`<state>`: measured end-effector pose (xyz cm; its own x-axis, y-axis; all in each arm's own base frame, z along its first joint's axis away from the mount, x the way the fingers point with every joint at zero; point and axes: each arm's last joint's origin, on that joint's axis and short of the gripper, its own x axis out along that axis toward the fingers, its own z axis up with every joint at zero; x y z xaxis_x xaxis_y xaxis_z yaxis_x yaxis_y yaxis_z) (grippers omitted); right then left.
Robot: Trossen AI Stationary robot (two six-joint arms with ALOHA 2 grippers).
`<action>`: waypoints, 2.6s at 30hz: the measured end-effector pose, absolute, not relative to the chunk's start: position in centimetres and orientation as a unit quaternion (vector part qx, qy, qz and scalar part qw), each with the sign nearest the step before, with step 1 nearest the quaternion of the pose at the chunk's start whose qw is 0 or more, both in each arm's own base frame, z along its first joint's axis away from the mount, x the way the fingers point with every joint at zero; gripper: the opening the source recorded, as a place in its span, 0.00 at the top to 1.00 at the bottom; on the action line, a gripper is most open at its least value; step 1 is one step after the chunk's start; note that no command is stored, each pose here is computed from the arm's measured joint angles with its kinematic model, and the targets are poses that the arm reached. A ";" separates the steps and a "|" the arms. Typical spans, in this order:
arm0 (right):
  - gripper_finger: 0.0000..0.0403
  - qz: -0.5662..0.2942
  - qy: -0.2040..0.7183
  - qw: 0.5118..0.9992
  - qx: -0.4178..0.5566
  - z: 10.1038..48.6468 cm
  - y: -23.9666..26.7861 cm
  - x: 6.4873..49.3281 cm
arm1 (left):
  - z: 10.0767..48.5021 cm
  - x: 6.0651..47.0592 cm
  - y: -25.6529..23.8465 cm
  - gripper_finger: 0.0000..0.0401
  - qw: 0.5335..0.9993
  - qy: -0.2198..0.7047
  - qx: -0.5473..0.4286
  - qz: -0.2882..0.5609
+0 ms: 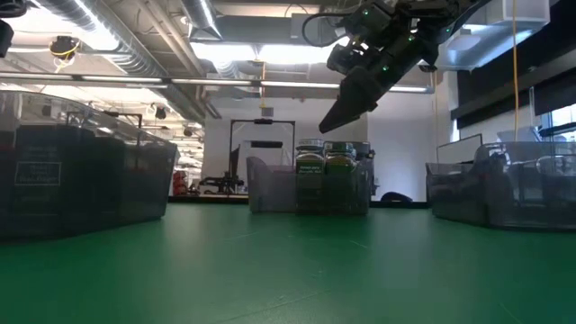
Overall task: Sort spices by type
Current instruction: Put the green seasoning bottle into the top black bin
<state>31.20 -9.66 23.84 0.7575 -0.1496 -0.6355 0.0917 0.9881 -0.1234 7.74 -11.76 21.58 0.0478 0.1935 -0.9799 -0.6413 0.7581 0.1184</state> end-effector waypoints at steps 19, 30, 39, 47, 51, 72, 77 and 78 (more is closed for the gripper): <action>0.13 -0.065 0.339 0.938 -0.043 23.9 -9.7 31.3 | 22.8 7.9 -9.5 0.29 0.697 0.609 -0.214 0.314; 0.13 -0.068 0.339 0.938 -0.034 23.9 -9.7 31.2 | 22.8 9.4 -9.3 0.29 0.716 0.580 -0.244 0.301; 0.13 -0.068 0.341 0.937 -0.033 23.8 -9.7 31.2 | 22.2 9.5 -8.9 0.29 0.727 0.593 -0.199 0.285; 0.13 -0.068 0.341 0.937 -0.034 23.8 -9.7 31.2 | 22.2 9.4 -9.1 0.42 0.717 0.625 -0.179 0.250; 0.13 -0.068 0.341 0.937 -0.034 23.8 -9.7 31.2 | 22.2 9.5 -9.1 0.53 0.722 0.623 -0.173 0.245; 0.13 -0.068 0.342 0.937 -0.034 23.8 -9.7 31.2 | 22.7 9.6 -9.3 0.90 0.722 0.621 -0.185 0.242; 0.13 -0.068 0.341 0.937 -0.034 23.8 -9.7 31.2 | 22.7 9.6 -9.3 0.90 0.721 0.620 -0.187 0.246; 0.13 -0.068 0.341 0.937 -0.034 23.8 -9.7 31.2 | 22.7 9.6 -9.3 0.88 0.722 0.620 -0.186 0.244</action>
<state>31.22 -9.66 23.84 0.7581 -0.1499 -0.6347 0.1038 0.9885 -0.1096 9.60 -9.27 22.66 0.1110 0.1220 -0.9863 -0.5837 0.8112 0.0347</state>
